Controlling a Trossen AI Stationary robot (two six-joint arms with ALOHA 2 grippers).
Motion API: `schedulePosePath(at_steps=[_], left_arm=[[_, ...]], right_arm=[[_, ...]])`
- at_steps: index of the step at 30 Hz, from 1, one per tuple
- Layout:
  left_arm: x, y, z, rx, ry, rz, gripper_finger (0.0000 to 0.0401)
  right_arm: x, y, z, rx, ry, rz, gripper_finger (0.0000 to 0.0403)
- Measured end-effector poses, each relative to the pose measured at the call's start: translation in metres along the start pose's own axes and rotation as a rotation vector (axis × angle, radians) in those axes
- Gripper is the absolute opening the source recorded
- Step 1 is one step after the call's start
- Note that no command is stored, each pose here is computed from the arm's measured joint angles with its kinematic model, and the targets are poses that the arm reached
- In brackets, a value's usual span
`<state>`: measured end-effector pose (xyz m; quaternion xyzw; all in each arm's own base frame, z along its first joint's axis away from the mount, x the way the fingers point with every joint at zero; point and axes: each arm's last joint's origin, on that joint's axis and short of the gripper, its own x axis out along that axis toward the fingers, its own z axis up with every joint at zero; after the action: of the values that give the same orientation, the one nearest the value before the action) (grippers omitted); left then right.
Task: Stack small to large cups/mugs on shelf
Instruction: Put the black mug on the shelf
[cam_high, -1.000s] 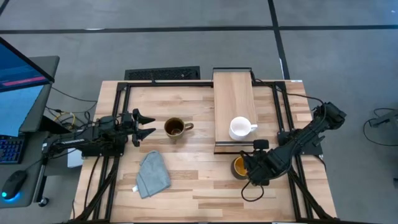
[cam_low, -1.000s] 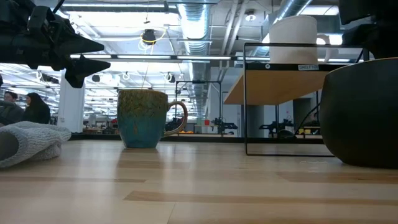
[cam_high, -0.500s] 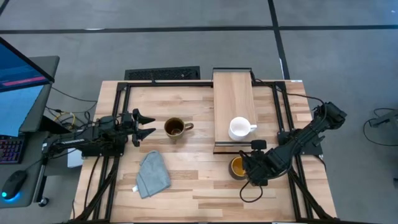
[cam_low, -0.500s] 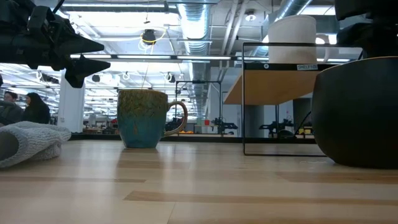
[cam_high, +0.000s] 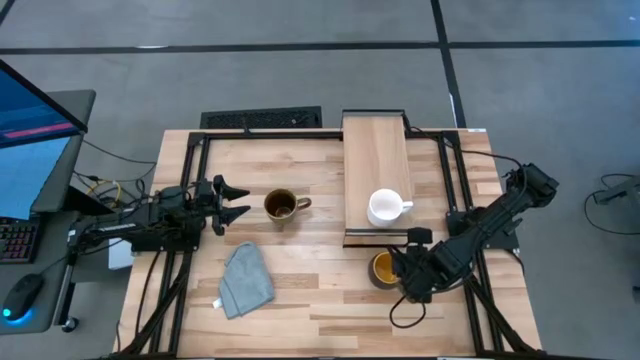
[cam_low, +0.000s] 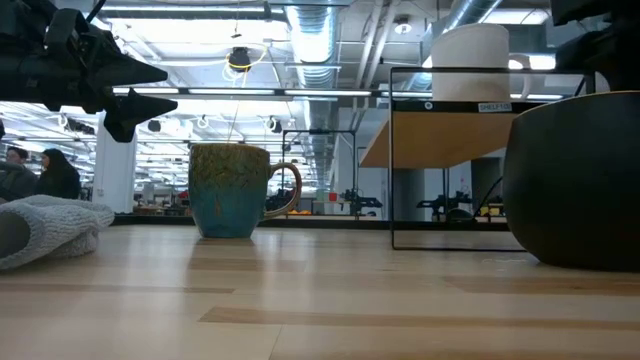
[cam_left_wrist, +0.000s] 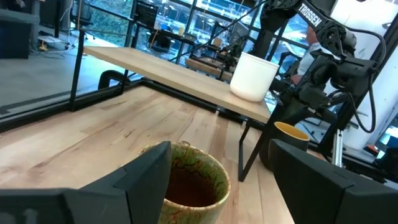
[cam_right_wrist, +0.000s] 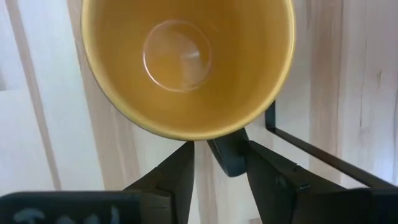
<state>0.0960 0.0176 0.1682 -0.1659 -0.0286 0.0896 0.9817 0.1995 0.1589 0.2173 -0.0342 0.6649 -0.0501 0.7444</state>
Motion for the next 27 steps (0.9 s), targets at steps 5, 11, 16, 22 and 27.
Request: schedulePosePath(at_steps=[5,11,16,22,27], left_arm=[[0.0,0.0,-0.0001,0.0,0.0,0.0,0.0261],[0.0,0.0,0.0,-0.016,0.0,0.0,0.0261],[0.0,0.0,0.0,-0.017,0.0,0.0,0.0261],[0.0,0.0,0.0,-0.019,0.0,0.0,0.0261],[0.0,0.0,0.0001,-0.019,0.0,0.0,0.0261]], right_arm=[[0.0001,0.0008,-0.0004,0.04,0.001,0.002,0.0162],[0.0007,-0.0015,-0.0034,0.047,0.033,-0.025,0.0162],[0.0007,-0.0016,-0.0039,0.068,0.037,-0.027,0.0162],[0.0012,-0.0032,-0.0056,0.088,0.053,-0.049,0.0162],[0.0004,0.0005,-0.0099,0.123,0.052,-0.056,0.0162]])
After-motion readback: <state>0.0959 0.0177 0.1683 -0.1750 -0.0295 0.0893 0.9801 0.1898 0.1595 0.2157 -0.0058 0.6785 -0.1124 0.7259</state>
